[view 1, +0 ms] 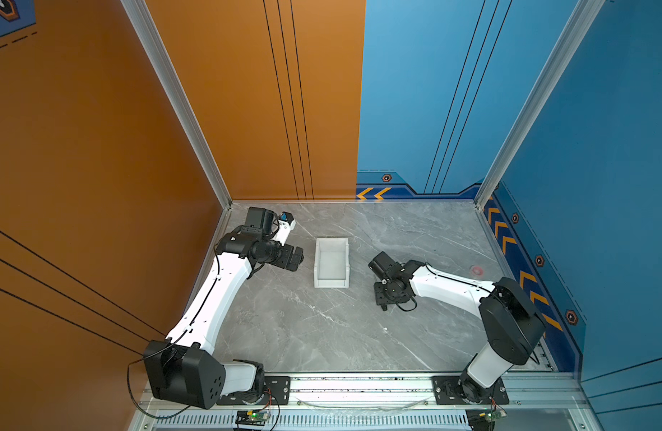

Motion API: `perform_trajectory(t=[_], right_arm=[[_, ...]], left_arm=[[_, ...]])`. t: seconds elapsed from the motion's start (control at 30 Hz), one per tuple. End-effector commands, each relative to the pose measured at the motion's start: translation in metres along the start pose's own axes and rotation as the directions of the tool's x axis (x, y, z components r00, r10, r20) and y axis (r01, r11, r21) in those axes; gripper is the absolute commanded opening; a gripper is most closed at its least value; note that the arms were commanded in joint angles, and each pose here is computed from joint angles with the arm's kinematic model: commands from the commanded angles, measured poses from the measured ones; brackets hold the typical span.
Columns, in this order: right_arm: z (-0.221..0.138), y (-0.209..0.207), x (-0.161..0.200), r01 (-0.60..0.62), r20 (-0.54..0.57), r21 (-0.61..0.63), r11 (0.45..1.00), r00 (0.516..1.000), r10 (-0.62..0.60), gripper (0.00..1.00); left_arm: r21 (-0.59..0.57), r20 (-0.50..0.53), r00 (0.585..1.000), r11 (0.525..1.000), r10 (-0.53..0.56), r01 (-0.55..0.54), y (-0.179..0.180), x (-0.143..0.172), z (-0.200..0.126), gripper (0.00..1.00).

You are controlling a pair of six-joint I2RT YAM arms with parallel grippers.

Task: Put the screwdriver in the bin
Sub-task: Pick up the screwdriver from the center of the table.

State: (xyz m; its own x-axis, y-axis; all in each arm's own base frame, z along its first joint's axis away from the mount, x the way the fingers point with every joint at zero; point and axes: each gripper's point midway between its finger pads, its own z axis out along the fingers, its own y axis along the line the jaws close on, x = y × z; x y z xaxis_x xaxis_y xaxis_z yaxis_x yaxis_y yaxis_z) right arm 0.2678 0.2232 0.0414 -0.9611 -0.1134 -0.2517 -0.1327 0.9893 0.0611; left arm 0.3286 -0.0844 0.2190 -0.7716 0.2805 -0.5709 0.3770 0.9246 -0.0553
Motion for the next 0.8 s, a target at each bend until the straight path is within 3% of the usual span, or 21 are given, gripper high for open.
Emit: perform_trajectory(t=[0.0, 0.33, 0.77], right_arm=[[0.009, 0.004, -0.003, 0.015, -0.011, 0.019, 1.0, 1.0, -0.015, 0.52], [0.023, -0.008, 0.004, 0.011, -0.036, 0.075, 0.997, 0.999, -0.008, 0.47], [0.028, -0.007, 0.011, -0.001, -0.051, 0.062, 0.998, 0.999, 0.004, 0.35]], left_arm=[[-0.014, 0.006, 1.0, 1.0, 0.007, -0.007, -0.001, 0.002, -0.011, 0.98], [0.0, -0.008, 1.0, 1.0, 0.004, -0.004, -0.003, 0.005, -0.007, 0.98], [0.013, -0.005, 1.0, 1.0, 0.006, -0.006, -0.006, 0.006, -0.008, 0.98]])
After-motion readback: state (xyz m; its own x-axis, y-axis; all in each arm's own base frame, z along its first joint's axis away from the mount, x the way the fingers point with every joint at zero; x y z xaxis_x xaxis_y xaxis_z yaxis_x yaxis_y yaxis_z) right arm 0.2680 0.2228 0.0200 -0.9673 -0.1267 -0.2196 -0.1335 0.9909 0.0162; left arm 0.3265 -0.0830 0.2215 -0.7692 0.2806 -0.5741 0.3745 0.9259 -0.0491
